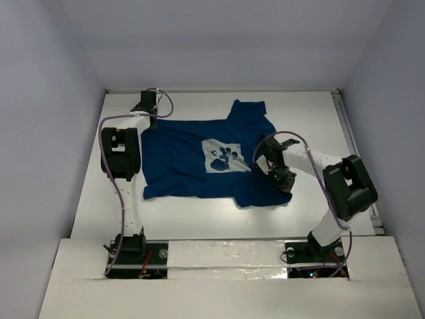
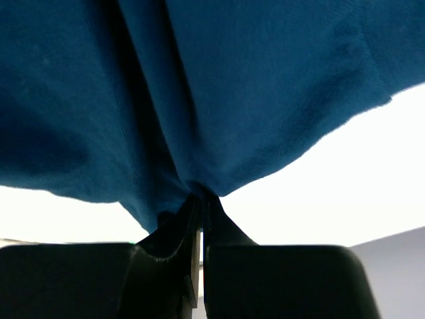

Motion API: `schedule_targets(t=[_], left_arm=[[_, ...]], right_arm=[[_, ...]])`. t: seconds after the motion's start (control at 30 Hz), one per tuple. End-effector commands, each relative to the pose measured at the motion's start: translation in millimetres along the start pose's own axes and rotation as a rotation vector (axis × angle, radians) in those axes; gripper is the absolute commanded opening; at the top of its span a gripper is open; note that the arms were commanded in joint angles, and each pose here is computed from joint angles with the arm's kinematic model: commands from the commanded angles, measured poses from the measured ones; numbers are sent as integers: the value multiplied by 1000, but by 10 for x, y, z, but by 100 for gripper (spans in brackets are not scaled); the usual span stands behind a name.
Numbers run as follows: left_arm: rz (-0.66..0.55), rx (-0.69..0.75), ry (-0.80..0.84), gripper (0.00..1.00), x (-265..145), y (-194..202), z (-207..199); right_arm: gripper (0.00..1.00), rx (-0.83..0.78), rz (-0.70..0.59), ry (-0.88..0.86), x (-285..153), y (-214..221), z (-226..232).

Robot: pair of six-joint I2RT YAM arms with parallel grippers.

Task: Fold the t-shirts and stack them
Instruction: Flatten out the tshirt

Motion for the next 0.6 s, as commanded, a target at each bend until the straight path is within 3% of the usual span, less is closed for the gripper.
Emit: schedule_targets(t=[0.0, 0.2, 0.3, 0.33, 0.43, 0.57], left_arm=[[-1, 3, 3, 0, -90, -8, 12], [9, 11, -5, 0, -93, 18, 23], [11, 14, 2, 0, -96, 43, 5], [10, 12, 7, 0, -95, 46, -5], [7, 7, 25, 0, -109, 44, -33], [8, 8, 25, 0, -128, 33, -19]], right_arm=[[0, 11, 0, 52, -161, 108, -79], [3, -59, 47, 32, -264, 224, -88], [19, -85, 26, 72, -423, 227, -183], [29, -86, -3, 83, -502, 179, -212], [46, -63, -114, 101, -821, -86, -288], [55, -46, -185, 87, -1014, -464, -309]])
Point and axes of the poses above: each gripper's point midway between its finger pads, its own x axis out along the fingers, its own z axis along the line the jaws close on, y = z × x, the point moved 2 cm from there along -x, back along the fingers, and after that the axes turned 15 degrees about x, right-handed, at the moved point
